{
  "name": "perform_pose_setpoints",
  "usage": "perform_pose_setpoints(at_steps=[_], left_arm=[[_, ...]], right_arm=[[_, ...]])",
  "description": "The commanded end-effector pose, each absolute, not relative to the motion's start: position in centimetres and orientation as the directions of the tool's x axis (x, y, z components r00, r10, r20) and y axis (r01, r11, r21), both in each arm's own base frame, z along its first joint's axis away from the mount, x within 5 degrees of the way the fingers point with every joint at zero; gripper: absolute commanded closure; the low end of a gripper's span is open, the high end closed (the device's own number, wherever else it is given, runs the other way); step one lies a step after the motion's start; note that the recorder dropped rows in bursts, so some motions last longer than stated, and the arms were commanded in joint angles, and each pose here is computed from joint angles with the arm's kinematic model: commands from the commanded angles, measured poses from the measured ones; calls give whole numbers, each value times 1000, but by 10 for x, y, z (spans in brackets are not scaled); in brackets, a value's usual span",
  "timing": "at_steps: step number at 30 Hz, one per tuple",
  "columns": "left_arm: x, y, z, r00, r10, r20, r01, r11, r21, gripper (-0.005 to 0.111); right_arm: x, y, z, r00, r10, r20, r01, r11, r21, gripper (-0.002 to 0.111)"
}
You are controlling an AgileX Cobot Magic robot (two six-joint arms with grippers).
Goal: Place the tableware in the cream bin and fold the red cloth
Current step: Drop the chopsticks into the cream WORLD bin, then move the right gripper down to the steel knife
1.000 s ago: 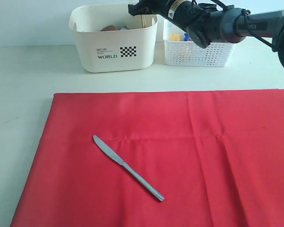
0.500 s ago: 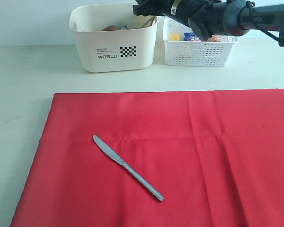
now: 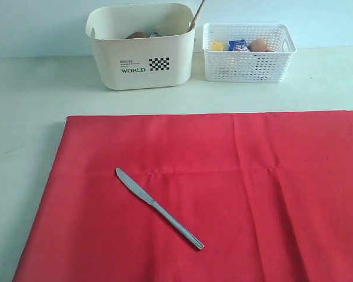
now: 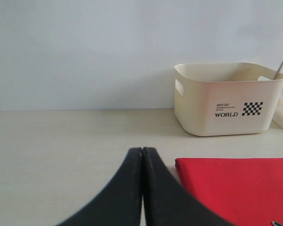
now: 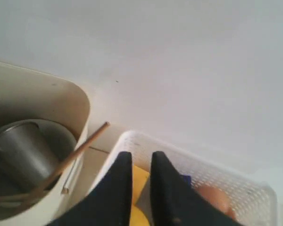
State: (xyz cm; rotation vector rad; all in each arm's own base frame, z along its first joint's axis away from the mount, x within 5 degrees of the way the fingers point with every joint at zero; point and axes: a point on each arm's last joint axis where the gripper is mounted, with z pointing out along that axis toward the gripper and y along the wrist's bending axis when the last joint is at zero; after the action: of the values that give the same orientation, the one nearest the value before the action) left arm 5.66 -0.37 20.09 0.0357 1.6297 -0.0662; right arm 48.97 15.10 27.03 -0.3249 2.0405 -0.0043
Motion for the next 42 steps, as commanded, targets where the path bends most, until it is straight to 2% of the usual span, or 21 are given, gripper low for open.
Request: perform_pose_setpoints(at_steps=[1, 6, 14, 21, 29, 33, 42], left_arm=[[56, -4, 200, -56, -32, -998, 73, 997, -36, 106], [56, -4, 200, -56, -32, -998, 73, 997, -36, 106], [56, -4, 200, -56, -32, -998, 73, 997, -36, 106], [56, -4, 200, -56, -32, -998, 73, 997, -36, 106], [56, -4, 200, -56, -32, -998, 73, 997, -36, 106], [56, -4, 200, -56, -32, -998, 73, 997, -36, 106], [56, -4, 200, -56, -32, -998, 73, 997, -36, 106]], right_arm=[[471, 136, 298, -526, -269, -807, -180, 962, -203, 108], [446, 133, 318, -592, -320, -739, -255, 945, -206, 108], [404, 124, 336, -692, -317, -648, -299, 944, -143, 108], [363, 121, 349, -706, -297, -642, -354, 934, -43, 108], [319, 134, 361, -669, -324, -669, -545, 826, 145, 108], [303, 145, 355, -669, -352, -655, -626, 742, 241, 108], [267, 198, 310, -640, -524, -562, -736, 628, 254, 108]])
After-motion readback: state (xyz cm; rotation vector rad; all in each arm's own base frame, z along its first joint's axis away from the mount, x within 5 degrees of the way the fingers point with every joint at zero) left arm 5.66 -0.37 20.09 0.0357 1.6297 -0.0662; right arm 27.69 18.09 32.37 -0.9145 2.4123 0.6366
